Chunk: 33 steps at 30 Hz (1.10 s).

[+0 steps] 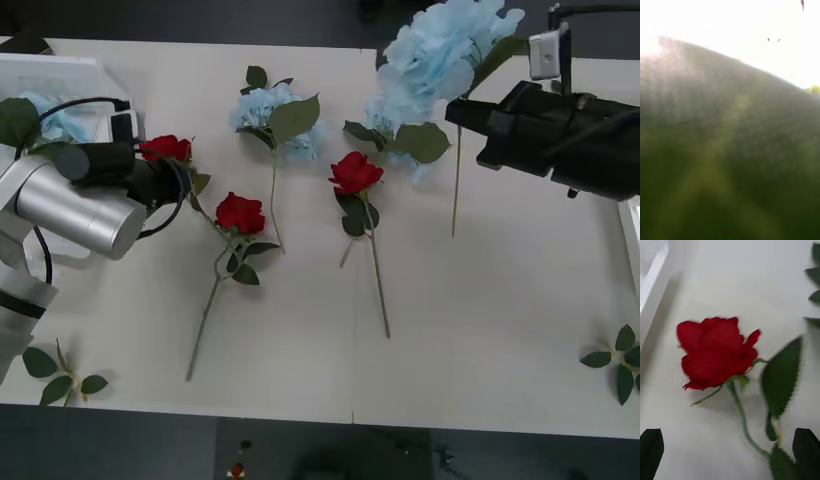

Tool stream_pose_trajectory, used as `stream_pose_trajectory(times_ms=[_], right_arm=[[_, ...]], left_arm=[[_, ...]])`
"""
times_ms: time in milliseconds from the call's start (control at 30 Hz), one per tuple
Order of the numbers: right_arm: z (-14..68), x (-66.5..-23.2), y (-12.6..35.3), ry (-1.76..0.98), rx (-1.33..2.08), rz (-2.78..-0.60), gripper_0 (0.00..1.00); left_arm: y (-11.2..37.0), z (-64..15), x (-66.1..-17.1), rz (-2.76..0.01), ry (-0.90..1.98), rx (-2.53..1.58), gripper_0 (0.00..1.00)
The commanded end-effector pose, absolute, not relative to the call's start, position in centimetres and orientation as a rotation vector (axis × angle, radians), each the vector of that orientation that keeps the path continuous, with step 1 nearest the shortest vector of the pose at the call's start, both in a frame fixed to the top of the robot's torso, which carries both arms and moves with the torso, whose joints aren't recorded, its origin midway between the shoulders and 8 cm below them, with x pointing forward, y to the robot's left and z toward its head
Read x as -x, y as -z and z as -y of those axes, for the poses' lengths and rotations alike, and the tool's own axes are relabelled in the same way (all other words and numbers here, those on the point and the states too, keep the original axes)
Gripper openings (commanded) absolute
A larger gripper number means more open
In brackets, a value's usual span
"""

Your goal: Put the red flowers into the right box and the blue flowers into the left box

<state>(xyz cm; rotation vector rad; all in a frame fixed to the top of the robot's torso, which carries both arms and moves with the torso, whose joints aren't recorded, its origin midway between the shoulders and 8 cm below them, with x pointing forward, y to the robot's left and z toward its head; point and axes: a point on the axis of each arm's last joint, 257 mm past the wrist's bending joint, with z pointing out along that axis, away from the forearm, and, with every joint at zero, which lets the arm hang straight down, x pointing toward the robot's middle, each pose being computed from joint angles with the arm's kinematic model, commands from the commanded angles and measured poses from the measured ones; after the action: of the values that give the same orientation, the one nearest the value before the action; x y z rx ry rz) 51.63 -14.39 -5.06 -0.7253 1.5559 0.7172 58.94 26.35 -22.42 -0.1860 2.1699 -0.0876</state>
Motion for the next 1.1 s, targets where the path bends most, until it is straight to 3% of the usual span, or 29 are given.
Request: stream_pose_trajectory(times_ms=[33,367,667,1100], right_arm=[[10.6,-49.4,1.9,-0.711,0.805,-1.403,0.0],[5.1,-46.6,0.1,-0.879,0.76,-1.31,0.0],[2.3,-44.9,0.2,-1.005,0.76,-1.309,0.0],[0.3,-44.5,0.3,-1.041,0.756,-1.311,0.0]], left_arm=[[18.2,-26.2,-57.1,-2.156,0.15,0.034,1.0],[16.0,-28.0,-49.3,-2.225,0.542,-0.368,1.0],[18.9,-21.8,-46.3,-1.761,0.847,-0.855,1.0],[17.5,-7.9,-42.1,-1.523,1.398,-0.673,1.0]])
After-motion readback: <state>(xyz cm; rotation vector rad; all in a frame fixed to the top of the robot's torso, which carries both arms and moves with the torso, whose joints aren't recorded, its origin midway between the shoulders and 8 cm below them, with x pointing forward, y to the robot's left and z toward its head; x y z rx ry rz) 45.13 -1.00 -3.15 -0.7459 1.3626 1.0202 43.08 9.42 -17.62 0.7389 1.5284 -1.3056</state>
